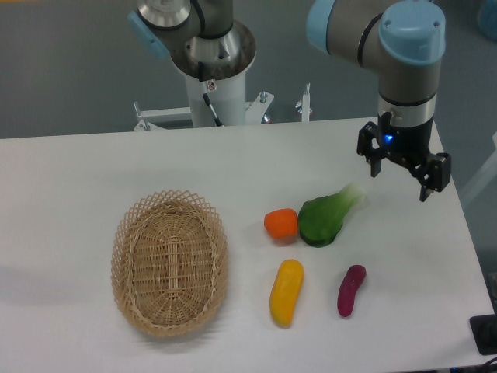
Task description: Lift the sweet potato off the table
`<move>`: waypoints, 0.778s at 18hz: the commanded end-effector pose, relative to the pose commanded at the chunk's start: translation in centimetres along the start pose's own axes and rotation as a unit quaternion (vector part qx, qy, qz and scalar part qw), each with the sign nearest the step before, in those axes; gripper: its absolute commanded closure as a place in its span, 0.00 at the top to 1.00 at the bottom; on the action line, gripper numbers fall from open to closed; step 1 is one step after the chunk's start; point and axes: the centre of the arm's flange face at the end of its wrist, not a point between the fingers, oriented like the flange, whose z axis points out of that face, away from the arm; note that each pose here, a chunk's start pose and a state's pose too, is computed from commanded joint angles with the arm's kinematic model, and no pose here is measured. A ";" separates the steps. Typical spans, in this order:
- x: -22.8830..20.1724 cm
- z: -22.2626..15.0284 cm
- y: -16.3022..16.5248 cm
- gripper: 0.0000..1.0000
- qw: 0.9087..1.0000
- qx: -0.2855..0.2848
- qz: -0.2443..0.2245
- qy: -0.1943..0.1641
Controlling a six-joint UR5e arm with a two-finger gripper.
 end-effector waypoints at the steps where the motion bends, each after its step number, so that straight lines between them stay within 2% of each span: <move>1: 0.0 0.0 0.0 1.00 1.000 -0.001 -0.001 -0.002; 8: 0.0 0.3 0.0 1.00 1.000 0.000 -0.001 0.002; 11: -0.1 1.6 -0.9 1.00 0.995 0.002 -0.096 -0.004; 14: -0.6 3.0 -3.0 1.00 0.986 0.015 -0.163 -0.028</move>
